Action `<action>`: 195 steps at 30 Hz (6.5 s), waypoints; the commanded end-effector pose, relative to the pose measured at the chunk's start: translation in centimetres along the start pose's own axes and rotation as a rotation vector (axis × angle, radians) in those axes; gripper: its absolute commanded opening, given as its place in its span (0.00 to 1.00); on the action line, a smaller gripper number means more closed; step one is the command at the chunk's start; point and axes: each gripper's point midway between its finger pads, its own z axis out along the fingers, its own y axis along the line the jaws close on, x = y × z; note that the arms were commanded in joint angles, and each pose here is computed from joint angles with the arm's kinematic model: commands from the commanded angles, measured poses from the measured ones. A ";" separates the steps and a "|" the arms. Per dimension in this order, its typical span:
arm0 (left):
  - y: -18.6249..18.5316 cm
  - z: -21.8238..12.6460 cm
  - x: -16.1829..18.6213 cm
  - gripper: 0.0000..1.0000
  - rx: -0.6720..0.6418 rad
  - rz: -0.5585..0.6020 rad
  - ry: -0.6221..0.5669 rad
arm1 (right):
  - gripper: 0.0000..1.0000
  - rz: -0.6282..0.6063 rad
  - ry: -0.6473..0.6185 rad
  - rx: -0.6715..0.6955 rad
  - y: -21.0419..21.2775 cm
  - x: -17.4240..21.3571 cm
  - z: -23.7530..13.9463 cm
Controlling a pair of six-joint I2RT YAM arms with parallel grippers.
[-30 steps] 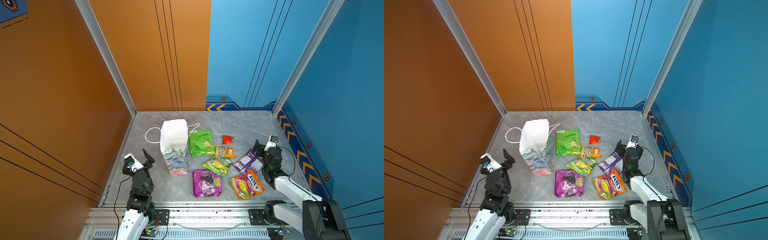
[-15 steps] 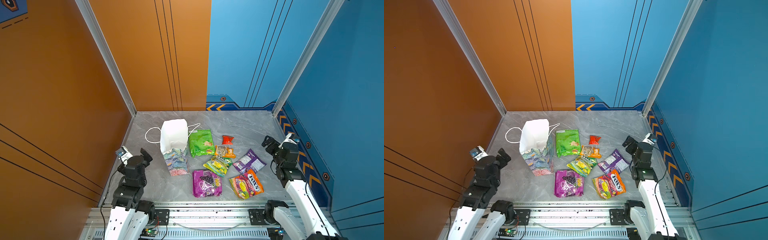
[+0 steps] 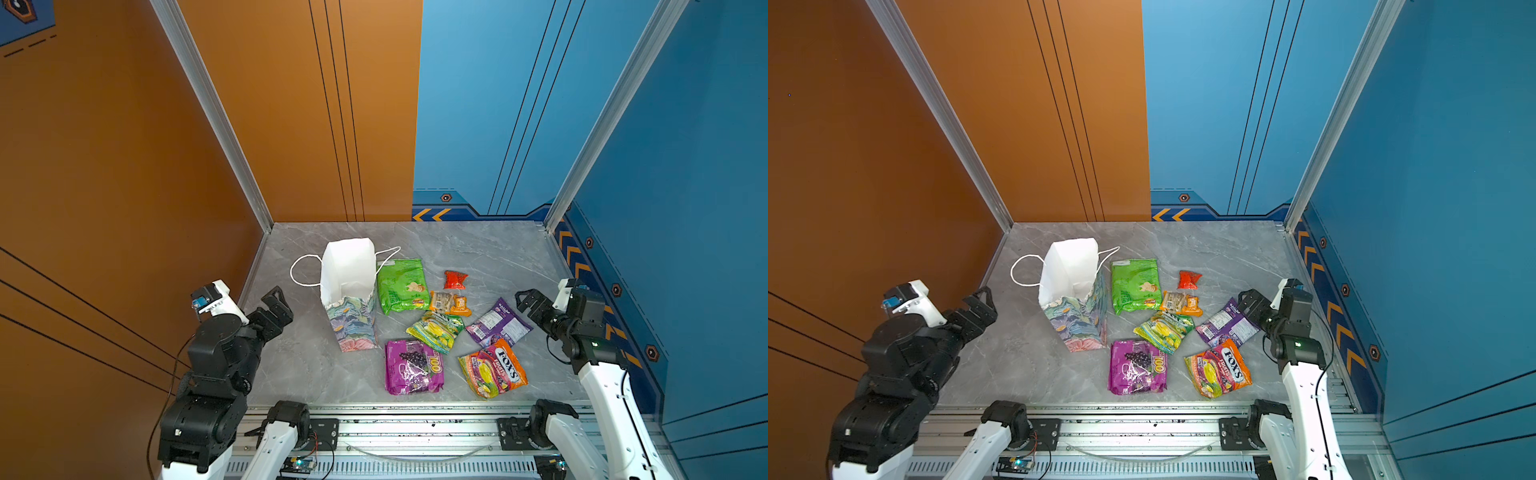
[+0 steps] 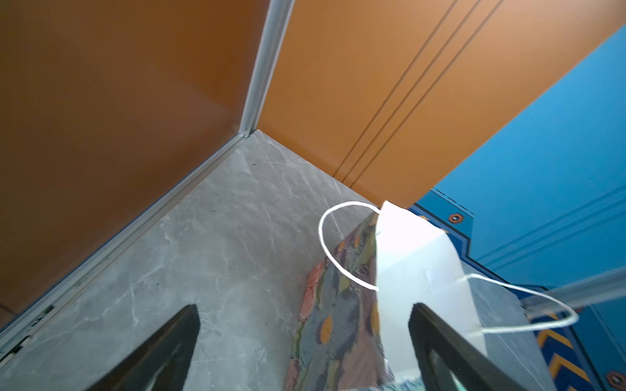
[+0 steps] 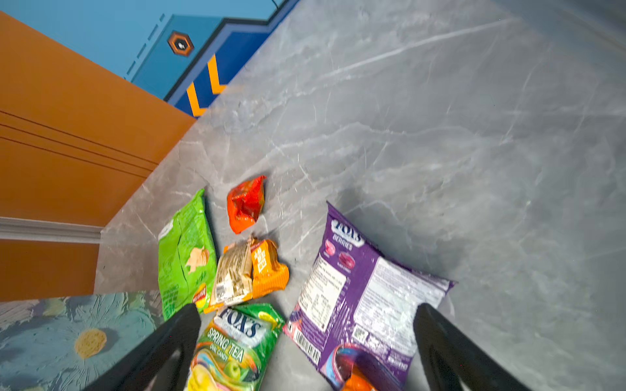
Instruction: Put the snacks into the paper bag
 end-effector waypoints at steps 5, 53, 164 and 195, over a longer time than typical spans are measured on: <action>-6.5 2.7 7.8 0.98 0.299 0.010 0.489 | 1.00 -0.073 -0.007 -0.043 0.5 1.6 -1.4; -3.4 11.6 8.7 0.00 -0.032 0.002 0.571 | 1.00 -0.129 -0.100 -0.067 1.0 1.8 -2.6; 1.5 6.2 6.8 0.00 -0.067 0.167 0.227 | 0.02 0.417 0.167 0.152 18.3 22.2 23.7; -2.6 9.7 5.3 0.00 0.001 0.128 0.425 | 0.00 -0.278 0.201 -0.194 25.7 12.7 5.3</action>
